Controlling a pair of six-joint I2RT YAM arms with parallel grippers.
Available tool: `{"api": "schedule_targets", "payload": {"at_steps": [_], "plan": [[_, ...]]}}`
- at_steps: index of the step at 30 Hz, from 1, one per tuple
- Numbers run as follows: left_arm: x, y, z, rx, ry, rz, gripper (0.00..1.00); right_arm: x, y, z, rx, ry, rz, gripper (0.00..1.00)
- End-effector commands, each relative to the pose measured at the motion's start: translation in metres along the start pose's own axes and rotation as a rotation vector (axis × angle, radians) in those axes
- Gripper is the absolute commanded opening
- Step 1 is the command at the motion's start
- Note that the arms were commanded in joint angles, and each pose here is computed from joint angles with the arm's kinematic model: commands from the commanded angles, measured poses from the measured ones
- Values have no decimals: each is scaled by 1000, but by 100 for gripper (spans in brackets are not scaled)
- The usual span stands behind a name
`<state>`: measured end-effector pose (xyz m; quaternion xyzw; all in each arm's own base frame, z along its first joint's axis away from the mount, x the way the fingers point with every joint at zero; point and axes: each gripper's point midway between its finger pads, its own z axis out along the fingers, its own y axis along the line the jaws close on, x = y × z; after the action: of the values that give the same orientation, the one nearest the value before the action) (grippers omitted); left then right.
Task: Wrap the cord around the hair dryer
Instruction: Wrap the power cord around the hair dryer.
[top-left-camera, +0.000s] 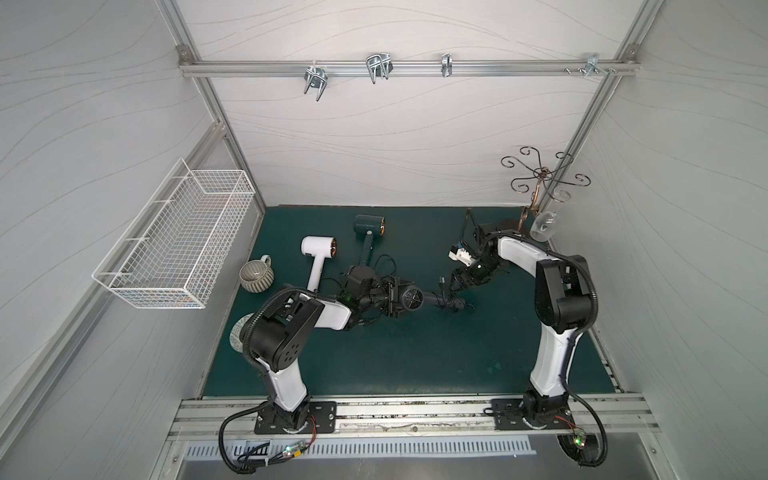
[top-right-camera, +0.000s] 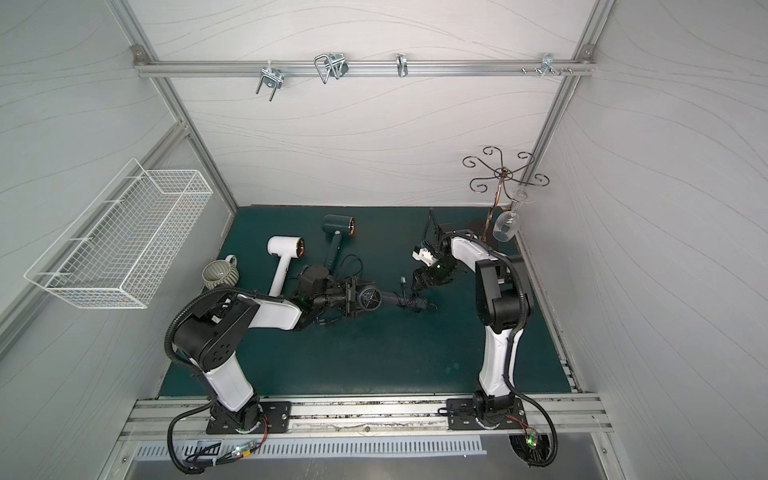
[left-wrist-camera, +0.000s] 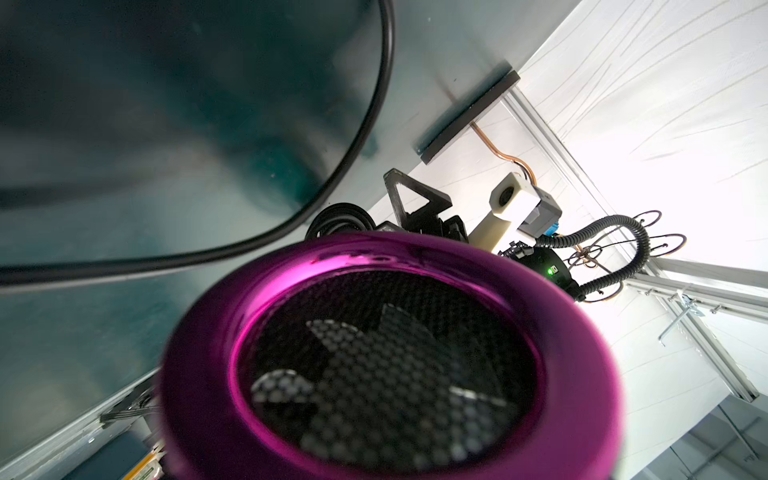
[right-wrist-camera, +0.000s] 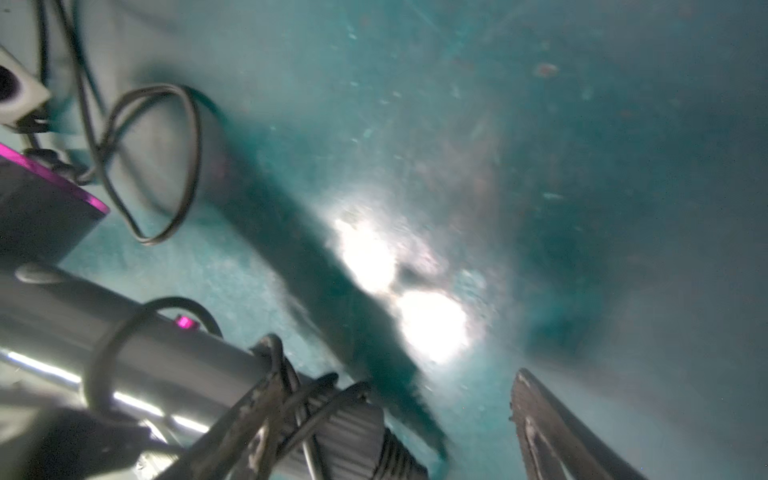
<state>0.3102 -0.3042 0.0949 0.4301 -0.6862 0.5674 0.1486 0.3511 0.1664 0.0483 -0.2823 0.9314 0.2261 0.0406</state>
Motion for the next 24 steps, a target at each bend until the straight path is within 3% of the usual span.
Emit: {"api": "schedule_targets", "payload": {"at_steps": [1, 14, 24], "plan": [[20, -33, 1, 96, 78, -133, 0, 8, -4, -6, 7, 28, 34, 86], [23, -41, 2, 114, 87, -119, 0, -15, 19, -59, -52, -182, 34, 87], [51, -107, -2, 189, 167, 113, 0, 3, 33, -110, -132, -405, 132, 87]]}}
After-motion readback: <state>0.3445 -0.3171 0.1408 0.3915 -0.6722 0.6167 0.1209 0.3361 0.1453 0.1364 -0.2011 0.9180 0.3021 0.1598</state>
